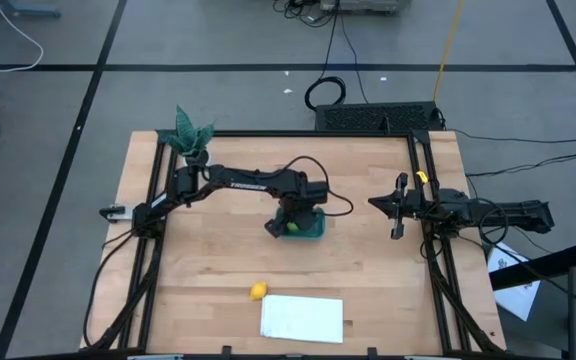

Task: Pick and placing Produce into tupperware
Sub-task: Put the green cabbage into the green bin, then put the red strawberry into the green bin

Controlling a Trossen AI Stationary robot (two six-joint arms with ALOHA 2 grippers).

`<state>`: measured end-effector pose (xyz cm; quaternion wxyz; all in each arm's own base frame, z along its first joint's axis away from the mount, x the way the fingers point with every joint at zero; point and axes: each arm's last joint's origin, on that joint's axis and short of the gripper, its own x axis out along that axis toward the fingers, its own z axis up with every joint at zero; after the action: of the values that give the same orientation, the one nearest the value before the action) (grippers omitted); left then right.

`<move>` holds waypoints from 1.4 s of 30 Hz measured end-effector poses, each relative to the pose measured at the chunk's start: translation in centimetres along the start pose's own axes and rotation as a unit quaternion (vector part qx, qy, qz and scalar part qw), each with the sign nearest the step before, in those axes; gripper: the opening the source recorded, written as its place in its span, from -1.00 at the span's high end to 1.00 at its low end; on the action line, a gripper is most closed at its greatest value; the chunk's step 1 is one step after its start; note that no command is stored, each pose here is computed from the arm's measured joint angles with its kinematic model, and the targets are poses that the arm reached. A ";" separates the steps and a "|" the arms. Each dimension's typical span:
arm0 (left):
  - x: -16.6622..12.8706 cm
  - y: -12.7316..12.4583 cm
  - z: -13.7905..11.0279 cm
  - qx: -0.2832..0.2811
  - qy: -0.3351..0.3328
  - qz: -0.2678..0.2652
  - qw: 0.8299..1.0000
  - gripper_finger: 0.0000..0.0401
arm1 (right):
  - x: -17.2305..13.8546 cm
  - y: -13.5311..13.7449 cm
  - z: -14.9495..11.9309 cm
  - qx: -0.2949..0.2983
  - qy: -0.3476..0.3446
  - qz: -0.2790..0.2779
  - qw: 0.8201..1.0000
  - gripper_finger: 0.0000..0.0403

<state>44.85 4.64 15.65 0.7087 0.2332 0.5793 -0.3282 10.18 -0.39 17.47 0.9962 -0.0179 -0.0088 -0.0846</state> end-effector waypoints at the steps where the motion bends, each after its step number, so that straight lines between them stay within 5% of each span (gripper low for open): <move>1: 0.0 0.0 0.0 -0.001 0.006 0.004 1.000 -0.54 | 0.0 0.0 0.0 0.000 0.000 0.000 1.000 1.00; 16: 0.0 0.0 0.1 -0.028 -0.003 -0.003 1.000 -0.56 | 0.0 0.0 0.0 0.000 0.000 0.000 1.000 1.00; 27: 0.0 0.0 0.0 -0.047 0.017 0.013 0.999 -0.76 | 0.0 0.0 0.0 0.000 0.000 0.000 1.000 1.00; 42: -4.1 0.3 1.1 -0.054 0.033 0.032 0.997 -0.68 | 0.0 0.0 0.0 0.000 0.001 0.000 1.000 1.00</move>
<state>45.36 4.83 19.90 0.7111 0.2239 0.6112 -0.2657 10.19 -0.39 17.44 0.9962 -0.0180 -0.0073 -0.0844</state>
